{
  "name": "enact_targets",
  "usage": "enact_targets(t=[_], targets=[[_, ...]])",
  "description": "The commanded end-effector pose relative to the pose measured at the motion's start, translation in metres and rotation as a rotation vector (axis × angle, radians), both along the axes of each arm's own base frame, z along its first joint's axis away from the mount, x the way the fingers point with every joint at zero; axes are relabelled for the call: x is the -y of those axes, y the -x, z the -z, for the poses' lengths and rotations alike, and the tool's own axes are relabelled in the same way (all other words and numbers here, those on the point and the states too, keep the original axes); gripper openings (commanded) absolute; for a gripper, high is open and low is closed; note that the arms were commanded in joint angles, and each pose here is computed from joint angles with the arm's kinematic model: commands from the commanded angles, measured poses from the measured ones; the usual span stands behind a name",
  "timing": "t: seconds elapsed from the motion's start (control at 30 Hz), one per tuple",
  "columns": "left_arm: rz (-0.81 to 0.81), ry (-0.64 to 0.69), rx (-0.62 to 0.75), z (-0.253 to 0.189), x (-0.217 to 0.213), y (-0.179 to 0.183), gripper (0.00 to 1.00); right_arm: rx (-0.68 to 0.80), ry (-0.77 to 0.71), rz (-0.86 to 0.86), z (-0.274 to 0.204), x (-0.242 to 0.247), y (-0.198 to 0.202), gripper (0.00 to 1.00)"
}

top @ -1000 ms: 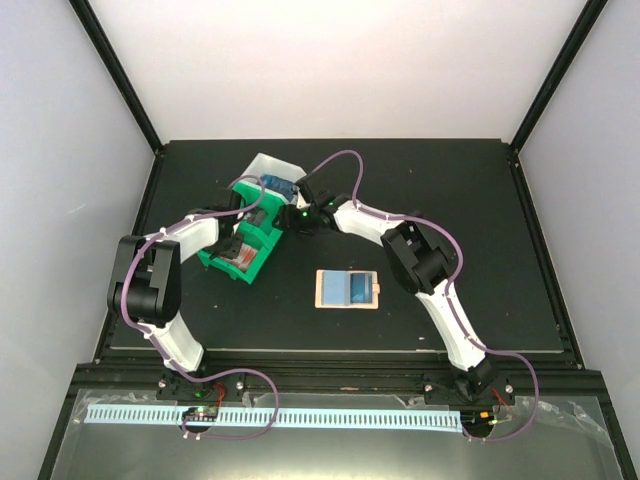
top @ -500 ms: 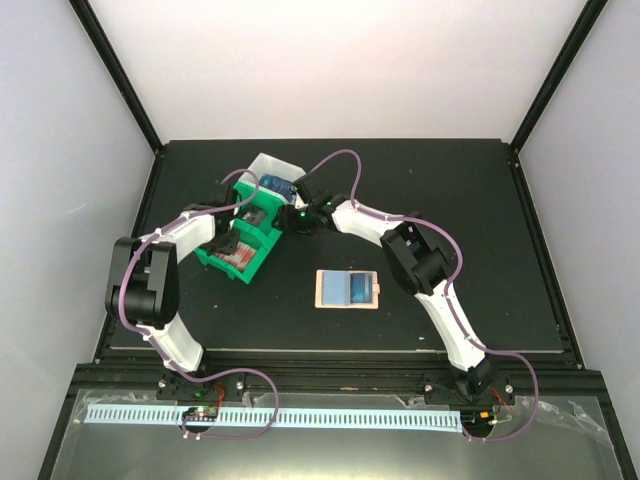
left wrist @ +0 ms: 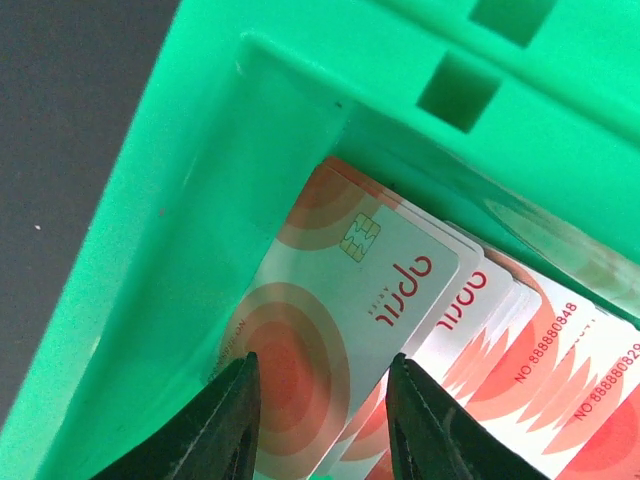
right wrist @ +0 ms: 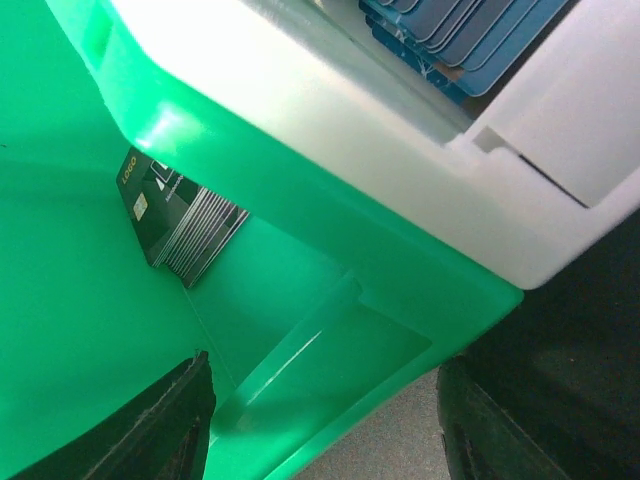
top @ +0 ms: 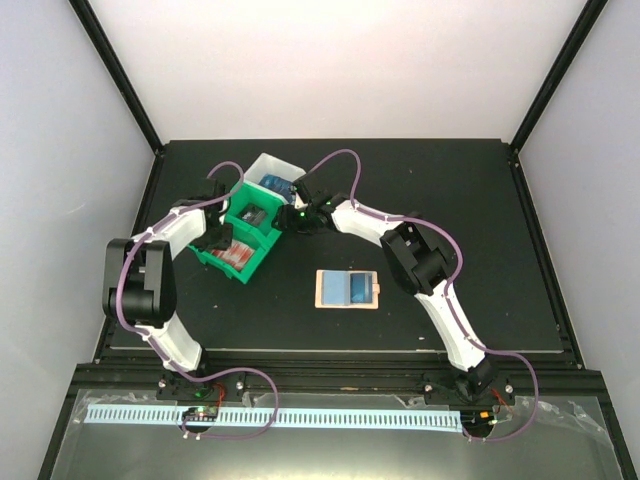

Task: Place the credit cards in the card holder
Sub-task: Adjust the storage box at the center of the board, then pick up the credit card from the storage box.

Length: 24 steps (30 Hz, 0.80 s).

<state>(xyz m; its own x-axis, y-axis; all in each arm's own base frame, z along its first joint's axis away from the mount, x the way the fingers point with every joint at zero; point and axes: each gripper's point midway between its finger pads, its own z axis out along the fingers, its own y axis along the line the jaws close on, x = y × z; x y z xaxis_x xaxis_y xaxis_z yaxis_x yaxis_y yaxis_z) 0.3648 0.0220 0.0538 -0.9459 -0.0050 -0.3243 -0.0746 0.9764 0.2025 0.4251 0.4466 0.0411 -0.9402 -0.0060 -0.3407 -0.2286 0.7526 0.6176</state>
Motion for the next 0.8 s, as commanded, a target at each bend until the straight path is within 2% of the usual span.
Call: enact_targets(t=[0.0,0.13,0.3,0.47,0.77], targets=[[-0.114,-0.013,-0.051,0.009,-0.019,0.005,0.37,-0.047,0.106,0.025,0.033,0.02,0.001,0.61],[-0.155,-0.03,-0.048,0.009,-0.025,0.005,0.37,-0.046,0.108,0.025,0.034,0.021,0.001,0.61],[-0.175,-0.079,0.016,-0.005,-0.034,-0.001,0.25,-0.044,0.107,0.023,0.034,0.02,0.001,0.61],[-0.167,-0.122,0.058,-0.016,-0.041,-0.005,0.19,-0.046,0.106,0.026,0.034,0.02,0.001,0.61],[-0.121,-0.202,0.064,-0.013,-0.049,-0.006,0.14,-0.046,0.101,0.023,0.033,0.019,0.001,0.61]])
